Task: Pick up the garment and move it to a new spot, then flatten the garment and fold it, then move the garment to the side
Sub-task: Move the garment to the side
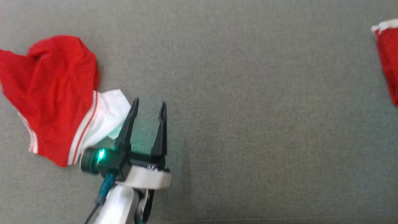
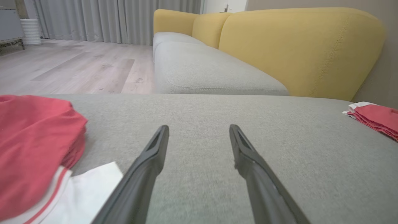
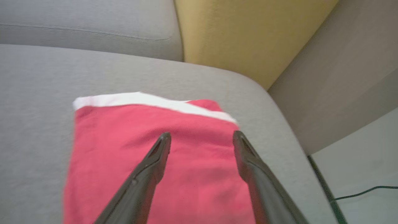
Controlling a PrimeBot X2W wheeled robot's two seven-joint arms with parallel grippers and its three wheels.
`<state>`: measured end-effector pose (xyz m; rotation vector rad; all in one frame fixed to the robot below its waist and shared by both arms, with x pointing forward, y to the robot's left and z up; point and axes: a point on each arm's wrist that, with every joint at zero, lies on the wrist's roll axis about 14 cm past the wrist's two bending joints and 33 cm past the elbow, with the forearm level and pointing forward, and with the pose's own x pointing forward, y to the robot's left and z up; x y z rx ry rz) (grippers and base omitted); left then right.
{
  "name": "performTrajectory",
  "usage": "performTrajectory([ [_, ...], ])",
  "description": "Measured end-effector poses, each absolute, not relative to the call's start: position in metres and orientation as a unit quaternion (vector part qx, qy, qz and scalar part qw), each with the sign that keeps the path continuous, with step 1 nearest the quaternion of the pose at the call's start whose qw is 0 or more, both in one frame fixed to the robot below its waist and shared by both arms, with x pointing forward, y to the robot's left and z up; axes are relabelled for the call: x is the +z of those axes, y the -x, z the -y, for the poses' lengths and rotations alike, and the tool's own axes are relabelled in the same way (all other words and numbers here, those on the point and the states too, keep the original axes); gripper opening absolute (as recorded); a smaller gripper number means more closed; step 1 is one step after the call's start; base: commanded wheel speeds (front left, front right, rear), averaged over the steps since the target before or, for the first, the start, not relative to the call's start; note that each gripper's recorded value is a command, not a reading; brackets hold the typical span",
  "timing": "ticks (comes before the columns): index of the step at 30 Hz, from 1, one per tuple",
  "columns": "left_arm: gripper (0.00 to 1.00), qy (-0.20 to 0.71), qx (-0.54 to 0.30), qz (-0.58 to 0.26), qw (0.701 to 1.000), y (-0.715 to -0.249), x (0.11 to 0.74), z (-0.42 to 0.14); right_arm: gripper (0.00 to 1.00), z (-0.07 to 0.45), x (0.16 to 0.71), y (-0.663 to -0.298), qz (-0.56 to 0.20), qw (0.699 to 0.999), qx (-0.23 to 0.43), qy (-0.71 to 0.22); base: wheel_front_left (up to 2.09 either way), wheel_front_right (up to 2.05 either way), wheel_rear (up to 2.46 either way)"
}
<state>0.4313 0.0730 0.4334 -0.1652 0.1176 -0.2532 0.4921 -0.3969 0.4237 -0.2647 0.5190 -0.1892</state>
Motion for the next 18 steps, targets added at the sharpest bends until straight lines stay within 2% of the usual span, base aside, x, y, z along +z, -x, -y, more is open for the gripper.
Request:
performTrajectory([
  [6,1.00,0.071,-0.083,-0.062,0.992,-0.388,0.444,-0.100,1.00,0.300,0.400,-0.443,-0.216,0.975,-0.016,0.058,0.00,0.00,0.00],
  [12,1.00,0.063,-0.054,-0.048,0.995,-0.349,0.456,-0.120,1.00,0.214,0.408,-0.393,-0.158,0.986,0.053,-0.006,0.00,0.00,0.00],
  [13,1.00,0.063,-0.054,-0.048,0.995,-0.349,0.456,-0.120,1.00,0.214,0.408,-0.393,-0.158,0.986,0.053,-0.006,0.00,0.00,0.00],
  [15,1.00,0.061,-0.047,-0.040,0.996,-0.341,0.460,-0.126,1.00,0.186,0.421,-0.382,-0.130,0.988,0.073,-0.032,0.00,0.00,0.00],
  [16,1.00,0.059,-0.042,-0.029,0.997,-0.337,0.466,-0.130,1.00,0.164,0.443,-0.375,-0.088,0.991,0.093,-0.046,0.00,0.00,0.00],
  [18,1.00,0.042,-0.043,-0.015,0.998,-0.334,0.474,-0.133,1.00,0.155,0.460,-0.366,-0.055,0.993,0.099,-0.046,0.00,0.00,0.00],
])
